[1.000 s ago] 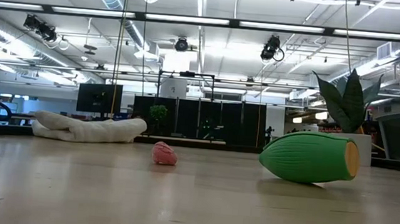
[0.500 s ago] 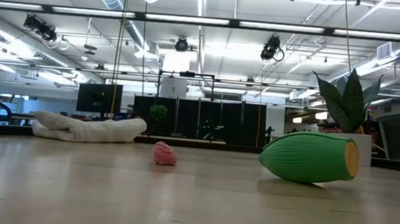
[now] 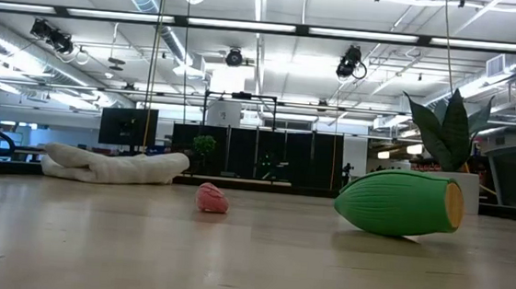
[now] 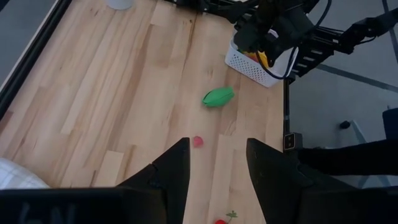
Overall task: Pick and placing Produce into tupperware
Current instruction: Put the yellow pineapple into the white basket, then put the green corn into the white basket
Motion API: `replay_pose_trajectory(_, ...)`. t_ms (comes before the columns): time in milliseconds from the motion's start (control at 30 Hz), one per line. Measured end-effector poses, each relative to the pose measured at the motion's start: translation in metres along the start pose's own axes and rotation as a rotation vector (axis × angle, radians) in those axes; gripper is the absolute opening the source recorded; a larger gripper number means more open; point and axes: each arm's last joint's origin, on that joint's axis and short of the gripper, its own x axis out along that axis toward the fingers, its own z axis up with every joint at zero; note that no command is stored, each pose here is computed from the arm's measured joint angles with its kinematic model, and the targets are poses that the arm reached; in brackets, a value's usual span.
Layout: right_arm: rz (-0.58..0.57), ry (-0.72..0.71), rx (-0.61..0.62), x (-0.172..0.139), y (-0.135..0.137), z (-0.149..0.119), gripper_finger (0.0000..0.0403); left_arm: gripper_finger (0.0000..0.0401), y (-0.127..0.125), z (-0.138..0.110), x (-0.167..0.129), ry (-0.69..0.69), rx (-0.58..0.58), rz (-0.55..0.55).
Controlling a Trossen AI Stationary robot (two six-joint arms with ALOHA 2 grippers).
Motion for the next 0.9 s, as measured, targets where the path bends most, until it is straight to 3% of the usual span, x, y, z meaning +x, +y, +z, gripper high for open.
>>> replay_pose_trajectory(300,0.016,0.021,0.022,-0.002,0.000,0.004,0.0266,0.0162,0.000,0.000,0.000,0.000,-0.001,0.000)
replay_pose_trajectory(633,0.138,0.085,0.029,-0.035,0.007,-0.002,0.0258,0.0162,0.000,0.000,0.000,0.000,-0.001,0.000)
replay_pose_trajectory(767,0.222,-0.010,0.050,-0.068,0.002,0.000,0.0249,0.0162,0.000,0.000,0.000,0.000,-0.001,0.000)
replay_pose_trajectory(900,0.320,-0.223,0.109,-0.107,-0.013,0.009,0.0245,0.0162,0.000,0.000,0.000,0.000,0.000,0.000)
